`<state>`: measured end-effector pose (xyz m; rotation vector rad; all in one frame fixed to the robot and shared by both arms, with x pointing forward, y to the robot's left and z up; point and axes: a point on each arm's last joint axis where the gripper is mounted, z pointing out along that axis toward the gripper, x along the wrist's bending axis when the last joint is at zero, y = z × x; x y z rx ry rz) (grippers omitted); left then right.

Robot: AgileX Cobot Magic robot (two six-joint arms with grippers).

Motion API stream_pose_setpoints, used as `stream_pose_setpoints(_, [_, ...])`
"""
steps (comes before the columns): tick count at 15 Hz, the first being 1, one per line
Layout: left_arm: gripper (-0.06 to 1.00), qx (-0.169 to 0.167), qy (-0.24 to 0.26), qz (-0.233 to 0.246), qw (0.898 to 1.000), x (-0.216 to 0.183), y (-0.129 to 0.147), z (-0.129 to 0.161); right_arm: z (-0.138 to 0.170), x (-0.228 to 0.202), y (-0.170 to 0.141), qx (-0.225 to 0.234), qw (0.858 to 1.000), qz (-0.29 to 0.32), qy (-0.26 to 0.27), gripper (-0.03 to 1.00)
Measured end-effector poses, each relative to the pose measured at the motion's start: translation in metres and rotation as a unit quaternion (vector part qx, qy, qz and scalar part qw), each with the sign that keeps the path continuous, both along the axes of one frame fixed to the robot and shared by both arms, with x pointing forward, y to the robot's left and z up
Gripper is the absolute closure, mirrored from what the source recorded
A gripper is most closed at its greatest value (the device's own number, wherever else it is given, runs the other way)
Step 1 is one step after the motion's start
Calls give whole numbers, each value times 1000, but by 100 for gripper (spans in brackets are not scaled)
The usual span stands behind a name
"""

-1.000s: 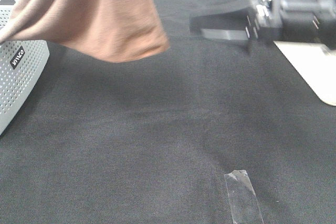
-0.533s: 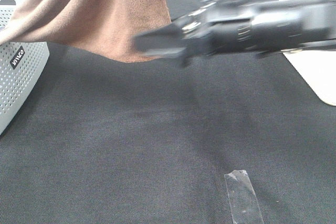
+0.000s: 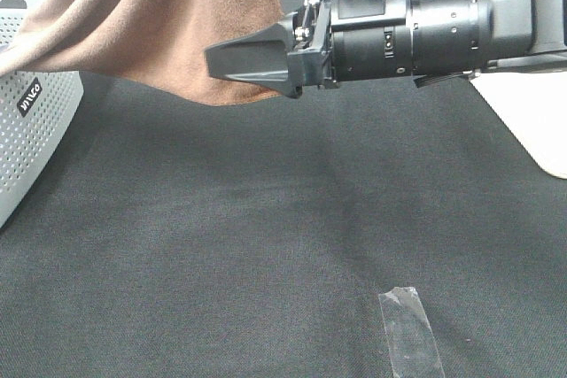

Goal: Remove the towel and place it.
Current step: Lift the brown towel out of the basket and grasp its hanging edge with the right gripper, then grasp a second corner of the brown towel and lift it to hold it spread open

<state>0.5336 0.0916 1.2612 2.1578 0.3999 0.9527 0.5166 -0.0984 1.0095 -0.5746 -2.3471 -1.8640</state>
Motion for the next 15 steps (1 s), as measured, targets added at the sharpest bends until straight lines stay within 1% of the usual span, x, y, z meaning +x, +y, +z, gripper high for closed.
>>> stream_pose_setpoints(2, [94,1,-1,1,1000,0,0,0,-3,1,-1,-15,1000,-5,-3,62])
stream_pose_setpoints(3, [94,1,-1,1,1000,0,0,0,-4,0,-1,-25,1000,0,-7,72])
stream_pose_setpoints(4, [94,1,-1,1,1000,0,0,0,-5,-1,-1,-32,999,10,-11,88])
stream_pose_setpoints(5, [94,1,-1,1,1000,0,0,0,-6,-3,-1,-34,999,19,-13,97])
stream_pose_setpoints(8, [94,1,-1,1,1000,0,0,0,-6,-3,-1,-34,999,20,-12,97])
stream_pose_setpoints(10, [94,0,0,2,1000,0,0,0,-6,0,-2,-28,999,-5,23,97])
stream_pose_setpoints(11, [94,5,3,3,1000,0,1,-1,-6,1,-2,-26,997,-26,63,97])
stream_pose_setpoints(12, [94,28,6,7,1000,0,3,-3,-4,3,-3,-34,993,-47,104,97])
stream_pose_setpoints(13, [94,55,10,16,998,2,6,-7,3,5,-4,-55,988,-58,129,97])
stream_pose_setpoints(14, [94,77,15,24,997,4,8,-12,18,7,-5,-79,984,-66,143,97])
stream_pose_setpoints(15, [94,90,17,29,995,7,8,-15,35,9,-7,-110,978,-80,158,97])
